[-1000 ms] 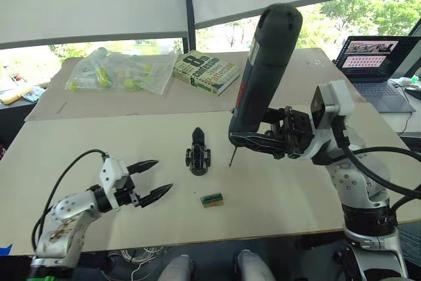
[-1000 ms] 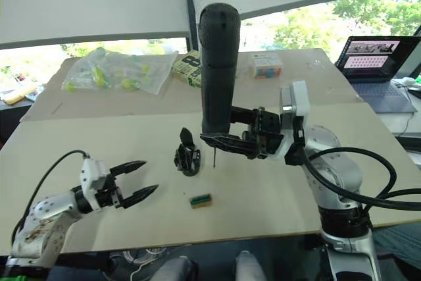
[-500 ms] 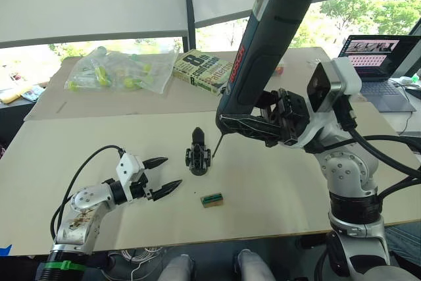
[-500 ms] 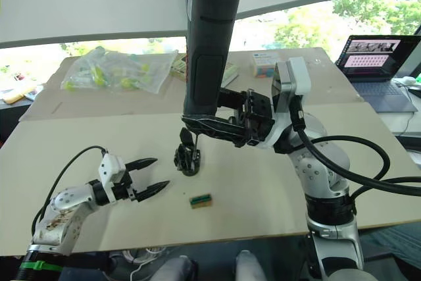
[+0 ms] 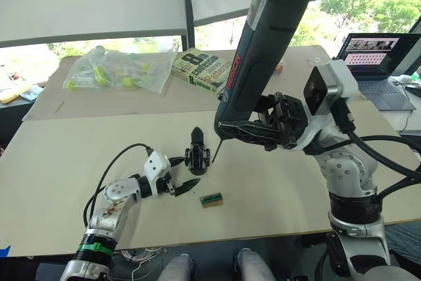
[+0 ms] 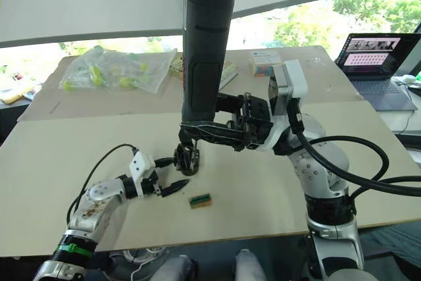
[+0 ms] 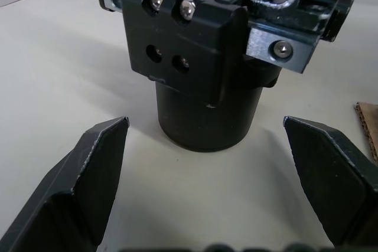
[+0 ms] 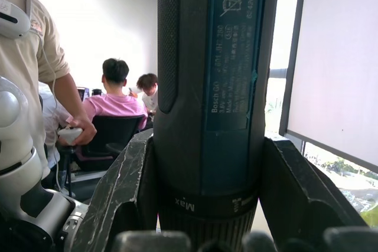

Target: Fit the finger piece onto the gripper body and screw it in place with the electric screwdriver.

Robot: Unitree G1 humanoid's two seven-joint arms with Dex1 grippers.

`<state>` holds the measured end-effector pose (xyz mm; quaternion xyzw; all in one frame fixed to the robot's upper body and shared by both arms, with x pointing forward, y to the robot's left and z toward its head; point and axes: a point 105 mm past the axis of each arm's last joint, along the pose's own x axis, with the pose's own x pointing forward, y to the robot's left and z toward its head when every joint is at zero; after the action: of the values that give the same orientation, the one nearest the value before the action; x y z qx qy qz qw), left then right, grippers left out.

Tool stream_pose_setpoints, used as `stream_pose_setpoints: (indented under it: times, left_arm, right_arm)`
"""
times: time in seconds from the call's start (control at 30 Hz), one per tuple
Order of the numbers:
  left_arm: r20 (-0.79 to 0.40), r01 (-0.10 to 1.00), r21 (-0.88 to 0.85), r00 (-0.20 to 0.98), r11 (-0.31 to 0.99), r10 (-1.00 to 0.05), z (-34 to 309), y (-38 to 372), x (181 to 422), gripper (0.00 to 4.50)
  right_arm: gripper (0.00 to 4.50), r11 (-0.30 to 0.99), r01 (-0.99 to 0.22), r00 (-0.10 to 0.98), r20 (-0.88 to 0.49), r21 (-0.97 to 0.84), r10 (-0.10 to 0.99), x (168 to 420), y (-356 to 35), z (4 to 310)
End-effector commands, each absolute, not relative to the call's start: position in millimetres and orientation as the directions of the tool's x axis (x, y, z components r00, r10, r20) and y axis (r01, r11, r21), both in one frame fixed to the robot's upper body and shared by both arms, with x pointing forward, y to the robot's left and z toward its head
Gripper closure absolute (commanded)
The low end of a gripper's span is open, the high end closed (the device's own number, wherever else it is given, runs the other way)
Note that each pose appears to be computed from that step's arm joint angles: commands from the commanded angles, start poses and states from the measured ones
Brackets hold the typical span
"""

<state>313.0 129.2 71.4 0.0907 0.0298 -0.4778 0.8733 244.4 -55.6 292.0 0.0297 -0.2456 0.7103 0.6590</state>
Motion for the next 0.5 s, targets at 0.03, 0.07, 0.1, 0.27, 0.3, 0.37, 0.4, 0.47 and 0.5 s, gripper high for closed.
stream_pose_setpoints:
  times: [0.03,0.07,0.1,0.27,0.3,0.37,0.4,0.47,0.5]
  left_arm:
    - [-0.153,0.856,0.121,0.516,0.502,-0.843,64.3,121.1,315.7,0.07]
    - [-0.155,0.855,0.12,0.518,0.505,-0.841,62.8,119.9,317.8,0.07]
    - [-0.158,0.852,0.118,0.523,0.51,-0.838,61.3,119.3,319.8,0.07]
    - [-0.151,0.865,0.095,0.501,0.492,-0.852,57.2,110.4,324.1,0.07]
    - [-0.148,0.872,0.088,0.49,0.482,-0.859,56.1,106.7,324.2,0.07]
    - [-0.146,0.88,0.082,0.475,0.468,-0.868,55.2,102.0,324.4,0.07]
    - [-0.147,0.885,0.083,0.466,0.458,-0.873,55.3,100.3,324.0,0.07]
    - [-0.147,0.892,0.083,0.453,0.445,-0.879,55.9,98.0,323.2,0.07]
    - [-0.147,0.893,0.083,0.449,0.441,-0.881,56.4,97.2,323.1,0.07]
  right_arm:
    - [2.55,-0.011,-0.934,-0.158,0.383,-0.357,0.91,236.0,-56.8,301.7]
    - [2.55,-0.008,-0.934,-0.154,0.383,-0.357,0.911,236.3,-56.8,301.3]
    - [2.55,-0.006,-0.934,-0.152,0.383,-0.357,0.911,236.5,-56.7,301.0]
    - [2.55,0.007,-0.934,-0.139,0.383,-0.356,0.913,237.8,-57.4,299.9]
    - [2.55,0.01,-0.935,-0.136,0.382,-0.356,0.914,237.9,-57.7,299.5]
    - [2.55,0.014,-0.934,-0.132,0.381,-0.356,0.915,238.3,-58.1,299.4]
    - [2.55,0.016,-0.934,-0.13,0.381,-0.356,0.915,238.5,-58.4,299.4]
    - [2.55,0.019,-0.934,-0.126,0.38,-0.356,0.917,238.7,-58.8,299.3]
    - [2.55,0.02,-0.934,-0.125,0.379,-0.356,0.917,238.9,-59.0,299.3]
